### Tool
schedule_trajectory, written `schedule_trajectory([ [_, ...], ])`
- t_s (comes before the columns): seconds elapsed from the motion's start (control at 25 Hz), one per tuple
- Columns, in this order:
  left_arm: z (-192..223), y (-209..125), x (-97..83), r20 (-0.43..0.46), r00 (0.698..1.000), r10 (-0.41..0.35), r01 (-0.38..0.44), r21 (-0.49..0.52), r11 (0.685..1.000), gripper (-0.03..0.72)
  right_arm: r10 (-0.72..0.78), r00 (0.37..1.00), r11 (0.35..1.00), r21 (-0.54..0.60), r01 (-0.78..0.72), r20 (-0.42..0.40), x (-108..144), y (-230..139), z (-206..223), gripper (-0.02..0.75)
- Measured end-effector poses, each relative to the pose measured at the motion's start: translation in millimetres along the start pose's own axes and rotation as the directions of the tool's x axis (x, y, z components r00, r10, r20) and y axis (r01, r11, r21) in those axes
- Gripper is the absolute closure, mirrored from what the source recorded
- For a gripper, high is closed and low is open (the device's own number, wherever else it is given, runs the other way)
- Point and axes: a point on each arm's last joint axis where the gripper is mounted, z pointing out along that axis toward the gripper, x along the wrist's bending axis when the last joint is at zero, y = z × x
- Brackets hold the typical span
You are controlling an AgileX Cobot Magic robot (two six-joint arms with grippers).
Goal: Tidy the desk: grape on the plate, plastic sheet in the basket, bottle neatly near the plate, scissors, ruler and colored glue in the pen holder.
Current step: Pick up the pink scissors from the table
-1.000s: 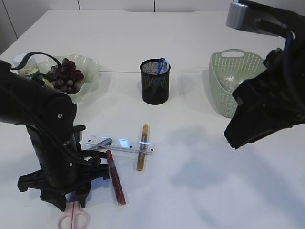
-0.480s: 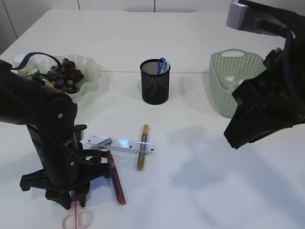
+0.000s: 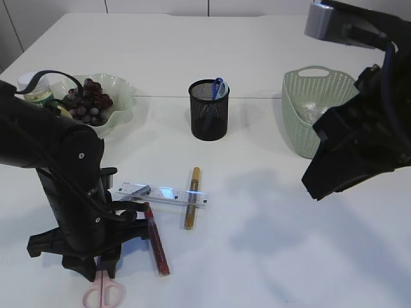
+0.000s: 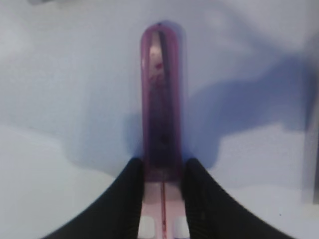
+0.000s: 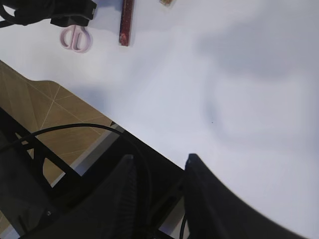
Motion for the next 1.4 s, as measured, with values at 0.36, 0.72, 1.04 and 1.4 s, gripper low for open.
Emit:
schedule_trajectory([
  [0.36, 0.0, -0.1, 0.1, -0.001, 0.997, 0.082, -0.082, 0.001, 0.997, 0.479, 0.000, 1.000, 1.000, 0.000, 0.000, 0.000, 0.0, 0.0, 0.0, 0.465],
  [0.72, 0.0, -1.2, -0.6, 0.009, 0.979, 0.202, -0.202, 0.012, 0.979, 0.479, 0.000, 1.000, 1.000, 0.000, 0.000, 0.000, 0.0, 0.0, 0.0, 0.465],
  [1.04, 0.6, -4.8, -1.0, 0.023, 0.970, 0.240, -0.241, 0.050, 0.969, 0.480, 0.000, 1.000, 1.000, 0.000, 0.000, 0.000, 0.0, 0.0, 0.0, 0.465],
  [1.4, 0.6, -5.8, -1.1, 0.027, 0.971, 0.239, -0.241, 0.060, 0.969, 0.480, 0.000, 1.000, 1.000, 0.000, 0.000, 0.000, 0.0, 0.0, 0.0, 0.465],
])
